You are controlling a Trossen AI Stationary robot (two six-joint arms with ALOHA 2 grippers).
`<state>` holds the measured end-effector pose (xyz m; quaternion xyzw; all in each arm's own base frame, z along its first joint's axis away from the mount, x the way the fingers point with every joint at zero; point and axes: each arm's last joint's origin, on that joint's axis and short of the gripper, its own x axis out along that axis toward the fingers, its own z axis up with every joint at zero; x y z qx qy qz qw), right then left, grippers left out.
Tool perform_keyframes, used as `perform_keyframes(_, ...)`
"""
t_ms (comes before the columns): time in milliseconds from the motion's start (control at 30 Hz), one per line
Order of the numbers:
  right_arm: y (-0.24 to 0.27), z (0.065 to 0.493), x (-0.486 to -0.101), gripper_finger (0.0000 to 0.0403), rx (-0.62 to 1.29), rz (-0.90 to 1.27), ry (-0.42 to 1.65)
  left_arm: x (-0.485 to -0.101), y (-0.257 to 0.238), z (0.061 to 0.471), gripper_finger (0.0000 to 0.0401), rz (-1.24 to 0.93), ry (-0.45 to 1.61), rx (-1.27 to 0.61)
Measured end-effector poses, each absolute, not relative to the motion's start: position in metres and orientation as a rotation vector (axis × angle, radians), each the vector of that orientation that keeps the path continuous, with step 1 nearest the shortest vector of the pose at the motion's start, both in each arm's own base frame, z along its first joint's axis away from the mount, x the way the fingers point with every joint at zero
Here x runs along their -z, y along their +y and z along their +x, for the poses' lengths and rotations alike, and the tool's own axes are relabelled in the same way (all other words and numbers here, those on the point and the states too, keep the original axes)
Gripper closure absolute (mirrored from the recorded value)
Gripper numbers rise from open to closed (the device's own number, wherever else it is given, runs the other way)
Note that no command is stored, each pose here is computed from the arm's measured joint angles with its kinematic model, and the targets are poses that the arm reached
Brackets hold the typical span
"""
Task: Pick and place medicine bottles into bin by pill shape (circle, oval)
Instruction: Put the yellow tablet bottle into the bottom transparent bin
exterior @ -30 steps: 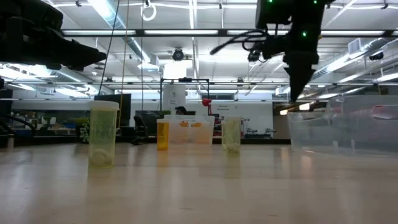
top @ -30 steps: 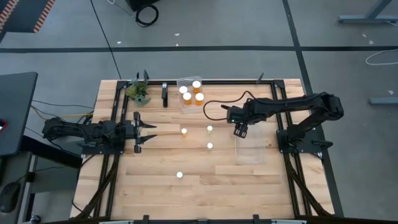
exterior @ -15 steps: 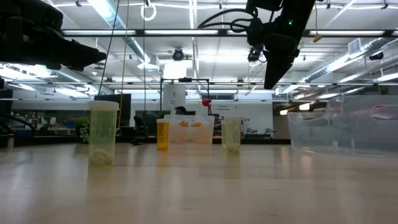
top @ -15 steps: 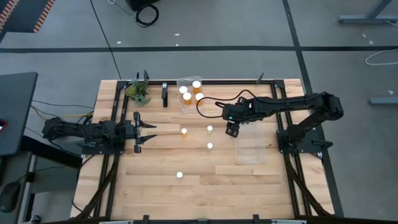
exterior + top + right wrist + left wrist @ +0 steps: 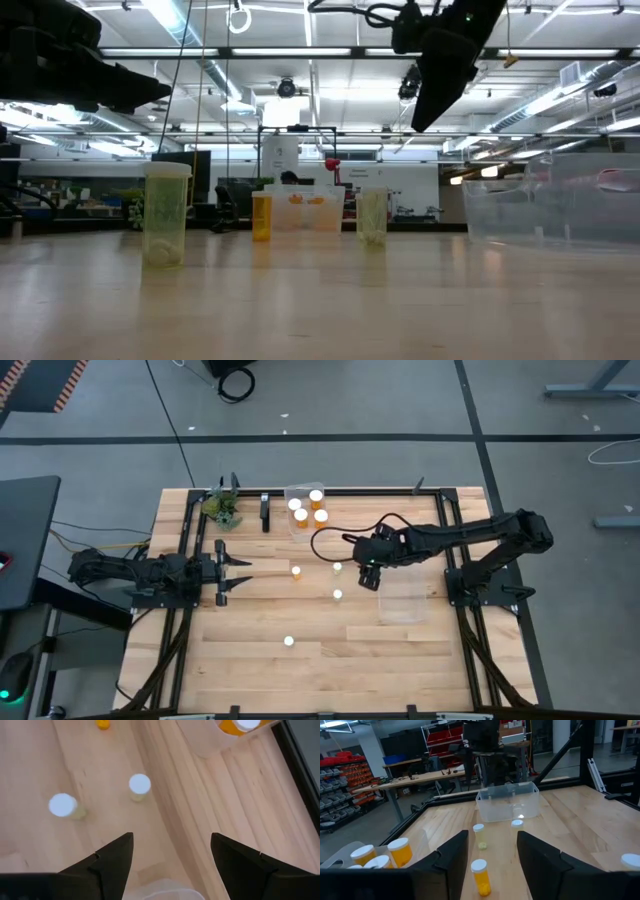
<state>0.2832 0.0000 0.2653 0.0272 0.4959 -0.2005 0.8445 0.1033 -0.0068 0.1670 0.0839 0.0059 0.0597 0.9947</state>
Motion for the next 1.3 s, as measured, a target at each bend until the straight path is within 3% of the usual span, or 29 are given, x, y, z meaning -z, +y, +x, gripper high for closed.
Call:
perform_keyframes(467, 0.018, 0.291, -0.266, 0.0130, 0.377, 0.070, 0.978, -0.167, -0.007, 0.103, 0.0224, 0.169, 0.012, -0.119)
perform_keyframes(1100, 0.034, 0.324, -0.223, 0.0130, 0.194, 0.137, 1.063, -0.166, -0.007, 0.104, 0.0220, 0.170, 0.020, -0.118)
perform_keyframes(1300, 0.034, 0.329, -0.234, 0.0130, 0.190, 0.141, 1.035, -0.166, -0.007, 0.104, 0.0224, 0.170, 0.020, -0.119)
